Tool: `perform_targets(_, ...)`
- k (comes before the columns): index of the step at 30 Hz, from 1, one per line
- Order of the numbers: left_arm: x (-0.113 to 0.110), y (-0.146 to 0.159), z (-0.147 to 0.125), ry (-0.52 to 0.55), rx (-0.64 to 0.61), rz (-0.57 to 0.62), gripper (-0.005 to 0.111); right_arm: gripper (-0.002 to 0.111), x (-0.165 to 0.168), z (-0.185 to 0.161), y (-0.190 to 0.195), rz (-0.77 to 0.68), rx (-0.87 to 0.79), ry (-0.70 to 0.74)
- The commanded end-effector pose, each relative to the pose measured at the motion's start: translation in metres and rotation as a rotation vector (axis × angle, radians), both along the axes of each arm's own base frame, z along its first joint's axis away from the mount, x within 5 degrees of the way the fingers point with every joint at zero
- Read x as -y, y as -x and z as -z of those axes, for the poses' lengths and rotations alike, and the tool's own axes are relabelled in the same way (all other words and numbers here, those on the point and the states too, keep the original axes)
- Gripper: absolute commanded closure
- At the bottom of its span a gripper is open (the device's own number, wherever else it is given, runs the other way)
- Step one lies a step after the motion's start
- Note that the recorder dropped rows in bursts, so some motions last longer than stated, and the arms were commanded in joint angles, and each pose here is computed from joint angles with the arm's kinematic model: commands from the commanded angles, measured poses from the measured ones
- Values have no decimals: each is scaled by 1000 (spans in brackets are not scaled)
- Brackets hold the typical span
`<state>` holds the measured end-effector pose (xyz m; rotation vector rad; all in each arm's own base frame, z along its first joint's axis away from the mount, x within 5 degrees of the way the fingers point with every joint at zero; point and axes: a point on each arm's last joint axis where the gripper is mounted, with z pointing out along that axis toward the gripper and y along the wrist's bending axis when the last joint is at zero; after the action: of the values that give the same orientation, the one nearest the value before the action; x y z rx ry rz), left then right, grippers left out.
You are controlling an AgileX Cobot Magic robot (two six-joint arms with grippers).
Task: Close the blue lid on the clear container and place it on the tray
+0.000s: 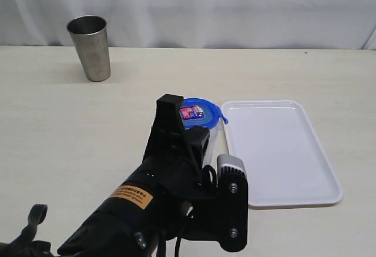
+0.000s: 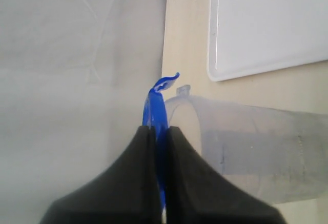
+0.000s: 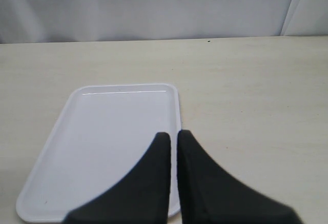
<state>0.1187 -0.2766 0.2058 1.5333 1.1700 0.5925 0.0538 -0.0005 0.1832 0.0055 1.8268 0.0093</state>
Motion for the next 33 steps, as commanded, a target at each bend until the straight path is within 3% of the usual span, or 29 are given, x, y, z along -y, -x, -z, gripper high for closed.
perform_targets(1,1,3,2,-17,-29,25,107,104,0,1,0,0,1,-4)
perform_targets(33,-2,3,5,-23,-63,0,107,104,0,1,0,0,1,-4)
